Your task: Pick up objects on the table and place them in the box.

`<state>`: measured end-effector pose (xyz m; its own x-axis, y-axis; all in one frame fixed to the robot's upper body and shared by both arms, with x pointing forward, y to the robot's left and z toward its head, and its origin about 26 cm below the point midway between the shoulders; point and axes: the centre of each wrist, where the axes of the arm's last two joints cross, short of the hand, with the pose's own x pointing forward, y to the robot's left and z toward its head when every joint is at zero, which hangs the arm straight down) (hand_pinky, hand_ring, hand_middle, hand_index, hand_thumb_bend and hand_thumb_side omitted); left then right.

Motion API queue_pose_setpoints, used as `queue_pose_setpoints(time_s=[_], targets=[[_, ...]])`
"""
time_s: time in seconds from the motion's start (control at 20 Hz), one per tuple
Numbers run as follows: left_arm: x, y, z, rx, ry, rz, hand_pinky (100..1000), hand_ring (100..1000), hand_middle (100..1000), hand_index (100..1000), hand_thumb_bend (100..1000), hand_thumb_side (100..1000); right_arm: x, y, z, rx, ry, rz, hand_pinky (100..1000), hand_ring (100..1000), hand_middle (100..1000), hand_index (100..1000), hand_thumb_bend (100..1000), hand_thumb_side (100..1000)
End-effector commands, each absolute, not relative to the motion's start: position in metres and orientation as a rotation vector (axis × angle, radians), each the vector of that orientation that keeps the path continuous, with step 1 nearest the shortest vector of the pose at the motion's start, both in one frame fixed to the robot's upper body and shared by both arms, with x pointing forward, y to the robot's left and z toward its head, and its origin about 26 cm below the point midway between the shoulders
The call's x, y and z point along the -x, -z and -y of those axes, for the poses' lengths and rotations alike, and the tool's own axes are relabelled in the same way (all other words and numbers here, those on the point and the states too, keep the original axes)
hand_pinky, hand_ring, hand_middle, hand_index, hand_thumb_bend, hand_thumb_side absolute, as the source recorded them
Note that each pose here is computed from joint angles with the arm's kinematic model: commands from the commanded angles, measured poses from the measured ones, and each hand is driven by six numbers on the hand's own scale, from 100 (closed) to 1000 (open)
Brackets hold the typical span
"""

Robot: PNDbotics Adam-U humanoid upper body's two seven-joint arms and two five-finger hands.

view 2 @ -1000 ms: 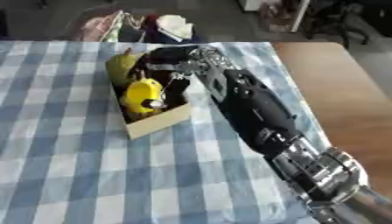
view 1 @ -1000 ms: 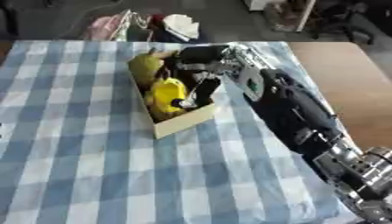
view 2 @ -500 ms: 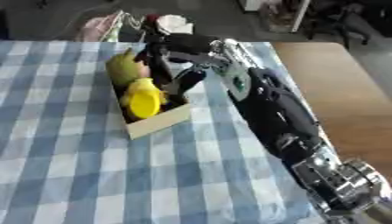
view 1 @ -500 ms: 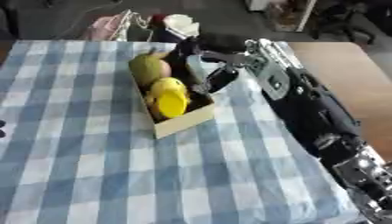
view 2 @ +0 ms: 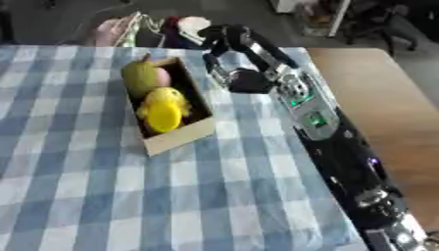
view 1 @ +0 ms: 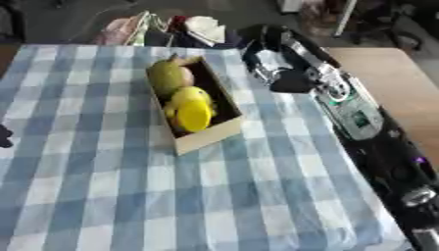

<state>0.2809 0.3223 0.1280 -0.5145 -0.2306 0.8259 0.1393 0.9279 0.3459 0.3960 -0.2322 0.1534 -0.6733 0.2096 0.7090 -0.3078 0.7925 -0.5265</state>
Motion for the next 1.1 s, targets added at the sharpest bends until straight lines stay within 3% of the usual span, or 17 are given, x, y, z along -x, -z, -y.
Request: queue_pose_setpoints(time_s=[0.05, 0.5, 1.1], targets=[[-0.283, -0.134, -0.324, -0.075, 0.430, 2.083, 703, 501, 532, 714, 100, 578, -0.385, -0.160, 0.236, -0.160, -0.687, 2.161, 692, 618, 662, 831, 100, 644], [-0.284, -0.130, -0.322, -0.058, 0.383, 2.075, 699, 495, 525, 712, 100, 595, -0.355, -0.120, 0.244, -0.354, -0.434, 2.016, 693, 620, 660, 830, 100, 765], [-0.286, -0.122, -0.321, -0.049, 0.336, 2.042, 697, 497, 527, 712, 100, 623, -0.345, -0.100, 0.237, -0.395, -0.376, 1.958, 694, 623, 663, 833, 100, 791]])
